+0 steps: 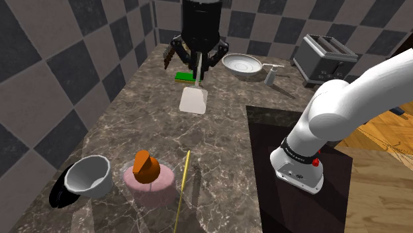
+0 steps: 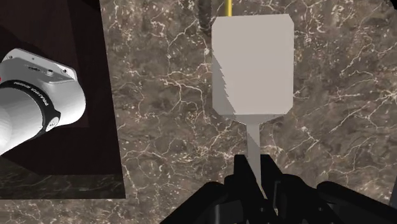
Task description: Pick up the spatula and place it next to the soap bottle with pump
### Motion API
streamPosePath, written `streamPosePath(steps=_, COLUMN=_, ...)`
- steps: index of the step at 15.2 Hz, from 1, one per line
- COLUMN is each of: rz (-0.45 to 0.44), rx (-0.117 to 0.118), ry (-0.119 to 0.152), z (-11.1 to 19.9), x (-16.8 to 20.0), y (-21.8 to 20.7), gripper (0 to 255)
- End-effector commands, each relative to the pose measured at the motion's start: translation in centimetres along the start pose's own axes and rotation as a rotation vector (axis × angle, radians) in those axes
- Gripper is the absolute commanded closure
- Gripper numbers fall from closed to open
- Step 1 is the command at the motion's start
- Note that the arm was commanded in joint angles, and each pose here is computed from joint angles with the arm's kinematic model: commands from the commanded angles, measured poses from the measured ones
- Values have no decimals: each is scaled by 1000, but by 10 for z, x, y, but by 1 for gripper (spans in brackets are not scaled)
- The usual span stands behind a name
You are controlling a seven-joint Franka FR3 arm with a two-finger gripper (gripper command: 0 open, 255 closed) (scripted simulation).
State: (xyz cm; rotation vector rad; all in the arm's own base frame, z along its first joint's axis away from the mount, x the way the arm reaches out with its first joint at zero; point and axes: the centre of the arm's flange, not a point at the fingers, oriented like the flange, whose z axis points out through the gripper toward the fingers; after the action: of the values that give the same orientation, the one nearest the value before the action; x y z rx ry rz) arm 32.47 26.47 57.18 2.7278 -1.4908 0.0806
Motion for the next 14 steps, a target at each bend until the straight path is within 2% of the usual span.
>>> streamPosePath(steps=1, rz=1, rx=0, ry=0, z=-3, x=-25, y=-2, gripper=255)
streamPosePath(steps=14, rz=1, rx=0, ry=0, z=60, x=-33, y=-2, gripper=255)
